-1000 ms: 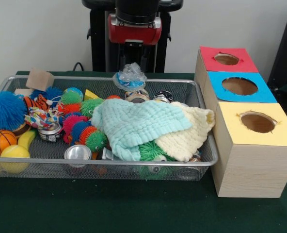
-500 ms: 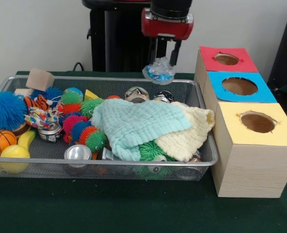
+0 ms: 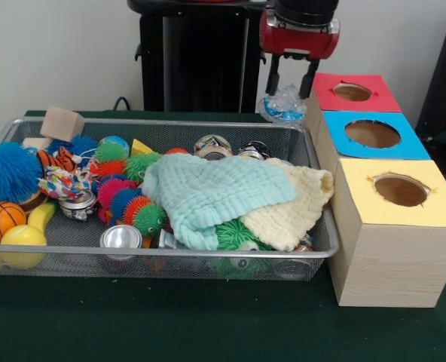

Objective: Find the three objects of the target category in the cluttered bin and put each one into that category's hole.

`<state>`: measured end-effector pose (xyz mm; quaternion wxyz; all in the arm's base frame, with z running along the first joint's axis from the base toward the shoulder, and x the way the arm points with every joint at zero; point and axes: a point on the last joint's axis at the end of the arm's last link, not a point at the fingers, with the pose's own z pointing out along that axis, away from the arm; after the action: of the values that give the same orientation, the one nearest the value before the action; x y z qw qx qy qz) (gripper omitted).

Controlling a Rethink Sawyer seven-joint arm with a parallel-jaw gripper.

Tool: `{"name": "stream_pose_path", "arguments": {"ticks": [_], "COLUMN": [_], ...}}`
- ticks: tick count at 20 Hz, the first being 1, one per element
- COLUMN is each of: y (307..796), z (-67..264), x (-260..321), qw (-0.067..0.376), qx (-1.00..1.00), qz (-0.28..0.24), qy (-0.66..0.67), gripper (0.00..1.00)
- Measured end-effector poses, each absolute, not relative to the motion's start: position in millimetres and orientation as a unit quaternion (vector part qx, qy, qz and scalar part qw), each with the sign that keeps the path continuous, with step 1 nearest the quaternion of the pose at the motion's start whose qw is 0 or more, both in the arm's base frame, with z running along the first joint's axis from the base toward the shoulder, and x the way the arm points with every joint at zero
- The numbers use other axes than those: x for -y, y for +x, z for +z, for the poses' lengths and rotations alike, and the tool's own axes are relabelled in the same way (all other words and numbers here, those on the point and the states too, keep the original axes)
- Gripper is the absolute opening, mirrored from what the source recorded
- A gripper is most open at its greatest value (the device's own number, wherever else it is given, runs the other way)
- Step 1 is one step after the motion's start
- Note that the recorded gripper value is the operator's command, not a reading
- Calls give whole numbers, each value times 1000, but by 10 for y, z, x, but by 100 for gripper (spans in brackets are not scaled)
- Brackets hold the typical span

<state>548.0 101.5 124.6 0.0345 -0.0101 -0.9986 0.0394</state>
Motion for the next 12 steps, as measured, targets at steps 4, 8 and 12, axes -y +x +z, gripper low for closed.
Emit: {"name": "stream_pose_path", "arguments": {"ticks": [4, 8, 12], "y": [5477, 5468, 5474], "z": [1254, 1259, 1260], "x": [-1110, -1178, -1213], "qw": [33, 33, 29], "qx": [999, 999, 999], "qz": [37, 36, 35], "qy": [-17, -17, -16], "gripper": [0, 0, 0]}}
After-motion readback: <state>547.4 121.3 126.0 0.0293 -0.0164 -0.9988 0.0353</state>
